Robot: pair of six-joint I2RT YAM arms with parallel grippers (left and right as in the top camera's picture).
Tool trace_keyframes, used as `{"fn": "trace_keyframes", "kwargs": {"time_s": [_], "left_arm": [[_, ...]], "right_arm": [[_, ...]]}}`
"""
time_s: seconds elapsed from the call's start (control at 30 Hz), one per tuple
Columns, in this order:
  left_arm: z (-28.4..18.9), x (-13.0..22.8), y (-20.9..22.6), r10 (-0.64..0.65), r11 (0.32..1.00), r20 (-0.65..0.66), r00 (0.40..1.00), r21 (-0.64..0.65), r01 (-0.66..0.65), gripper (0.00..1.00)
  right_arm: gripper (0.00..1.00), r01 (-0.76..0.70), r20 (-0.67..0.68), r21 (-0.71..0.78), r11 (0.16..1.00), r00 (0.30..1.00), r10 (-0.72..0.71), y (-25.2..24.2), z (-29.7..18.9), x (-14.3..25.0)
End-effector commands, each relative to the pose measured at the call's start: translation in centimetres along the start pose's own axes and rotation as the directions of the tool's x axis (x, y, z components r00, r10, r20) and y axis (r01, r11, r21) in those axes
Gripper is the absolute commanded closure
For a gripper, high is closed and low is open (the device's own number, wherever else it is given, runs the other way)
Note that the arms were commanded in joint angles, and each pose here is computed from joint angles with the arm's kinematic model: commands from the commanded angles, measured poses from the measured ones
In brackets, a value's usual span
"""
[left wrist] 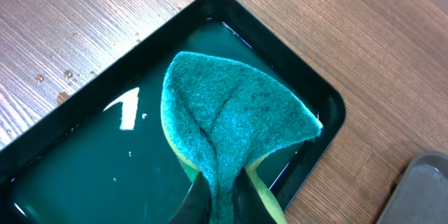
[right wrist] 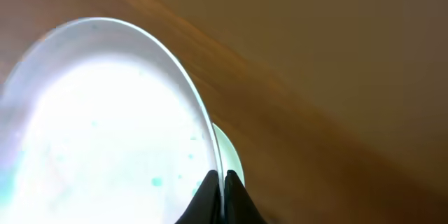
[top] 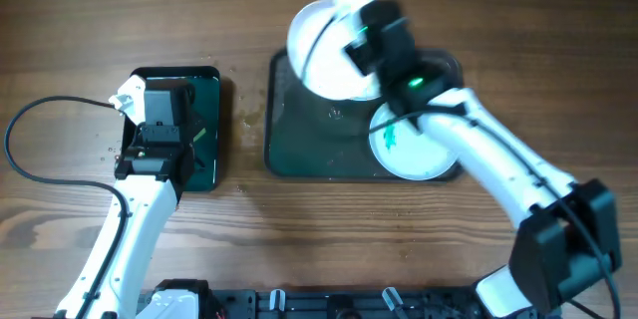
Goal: Clean dirty plates on tray and stack at the side
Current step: 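Lift the scrubbed plate with right gripper and move it right, then set plate down right of the tray and reach right gripper back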
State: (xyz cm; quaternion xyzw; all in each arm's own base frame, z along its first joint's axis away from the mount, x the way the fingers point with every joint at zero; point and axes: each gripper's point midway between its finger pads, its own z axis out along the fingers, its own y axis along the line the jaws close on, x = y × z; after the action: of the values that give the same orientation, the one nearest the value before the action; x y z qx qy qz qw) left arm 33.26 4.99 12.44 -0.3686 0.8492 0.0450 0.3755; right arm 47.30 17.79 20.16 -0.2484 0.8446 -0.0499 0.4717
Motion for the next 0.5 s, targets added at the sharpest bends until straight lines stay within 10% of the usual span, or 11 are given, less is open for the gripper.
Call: {"fn": "trace_keyframes", "kwargs": {"time_s": [0.0, 0.47], "left_arm": [[-0.2, -0.4, -0.1, -0.023, 1.0, 0.011, 1.0, 0.009, 0.023, 0.96], [-0.2, -0.4, -0.1, -0.023, 1.0, 0.012, 1.0, 0.009, 0.023, 0.96]], "right_arm": [[0.96, -0.449, -0.046, -0.232, 0.863, 0.891, 0.451, -4.9, -0.5, 1.3], [0.96, -0.846, -0.104, 0.357, 0.396, 0.385, 0.917, -27.6, -1.7, 26.2]]}}
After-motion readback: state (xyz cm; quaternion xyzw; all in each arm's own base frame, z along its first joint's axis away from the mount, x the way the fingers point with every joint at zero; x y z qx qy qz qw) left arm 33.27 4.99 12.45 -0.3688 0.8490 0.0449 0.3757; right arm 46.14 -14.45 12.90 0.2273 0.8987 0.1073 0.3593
